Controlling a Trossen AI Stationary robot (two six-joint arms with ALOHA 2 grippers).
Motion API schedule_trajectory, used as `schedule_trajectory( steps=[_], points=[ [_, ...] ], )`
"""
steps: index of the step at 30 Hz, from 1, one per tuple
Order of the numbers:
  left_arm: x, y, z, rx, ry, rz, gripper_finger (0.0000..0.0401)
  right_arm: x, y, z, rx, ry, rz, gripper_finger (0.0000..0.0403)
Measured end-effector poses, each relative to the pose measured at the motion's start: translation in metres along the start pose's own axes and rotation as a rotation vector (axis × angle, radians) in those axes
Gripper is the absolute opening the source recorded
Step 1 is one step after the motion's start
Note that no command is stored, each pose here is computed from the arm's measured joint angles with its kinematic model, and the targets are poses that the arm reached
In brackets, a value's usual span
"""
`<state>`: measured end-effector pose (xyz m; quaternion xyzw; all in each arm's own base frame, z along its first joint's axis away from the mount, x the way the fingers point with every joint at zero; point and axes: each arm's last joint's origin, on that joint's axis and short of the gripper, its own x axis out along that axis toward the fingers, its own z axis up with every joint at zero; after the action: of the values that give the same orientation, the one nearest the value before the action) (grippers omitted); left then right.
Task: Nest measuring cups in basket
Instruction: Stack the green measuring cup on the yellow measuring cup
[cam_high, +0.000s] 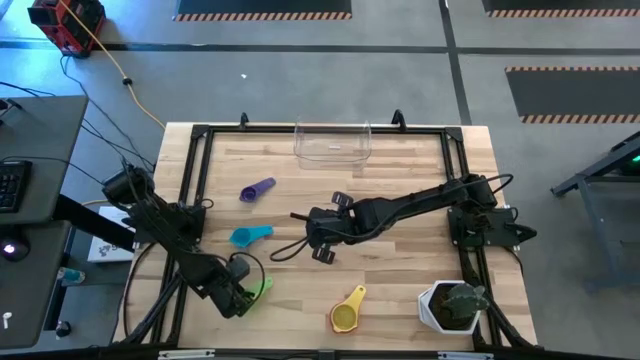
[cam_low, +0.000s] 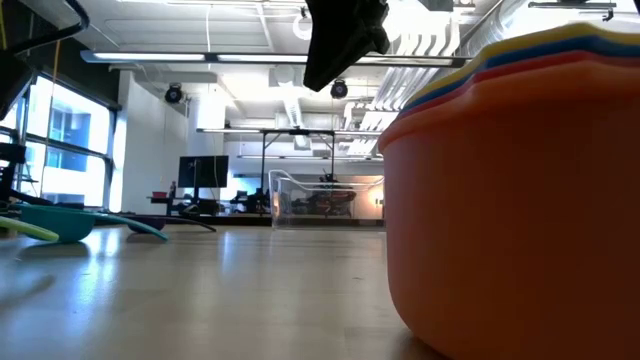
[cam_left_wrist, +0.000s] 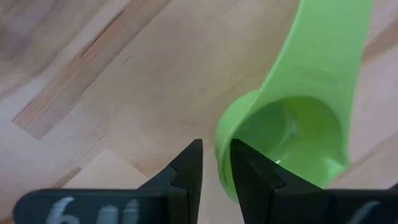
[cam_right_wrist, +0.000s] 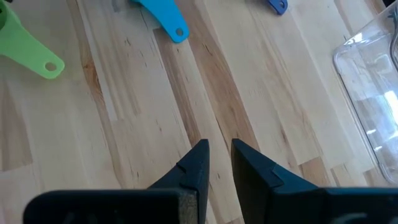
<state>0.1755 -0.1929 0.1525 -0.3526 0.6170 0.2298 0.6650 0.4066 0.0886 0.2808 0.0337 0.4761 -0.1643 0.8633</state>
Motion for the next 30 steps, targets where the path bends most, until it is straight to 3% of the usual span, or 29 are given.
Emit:
schedule_trajectory(
  steps=[7,13,23,30],
  points=[
    [0.0,-0.003,0.002,0.007,-0.032,-0.028,0.0011,0.0,0.0,0.0,0.001,-0.002,0.001,0.0059],
    [0.0,-0.006,0.016,-0.005,-0.059,-0.047,0.0006,0.0,0.0,0.0,0.002,-0.004,0.001,0.0059],
    [-0.003,-0.015,0.082,0.0,-0.145,-0.175,0.0004,0.0,-0.002,0.001,0.065,-0.039,-0.063,0.0059],
    [-0.007,-0.007,0.127,0.004,-0.213,-0.186,0.0004,0.003,-0.016,0.0,0.181,-0.033,-0.205,0.0059]
  ],
)
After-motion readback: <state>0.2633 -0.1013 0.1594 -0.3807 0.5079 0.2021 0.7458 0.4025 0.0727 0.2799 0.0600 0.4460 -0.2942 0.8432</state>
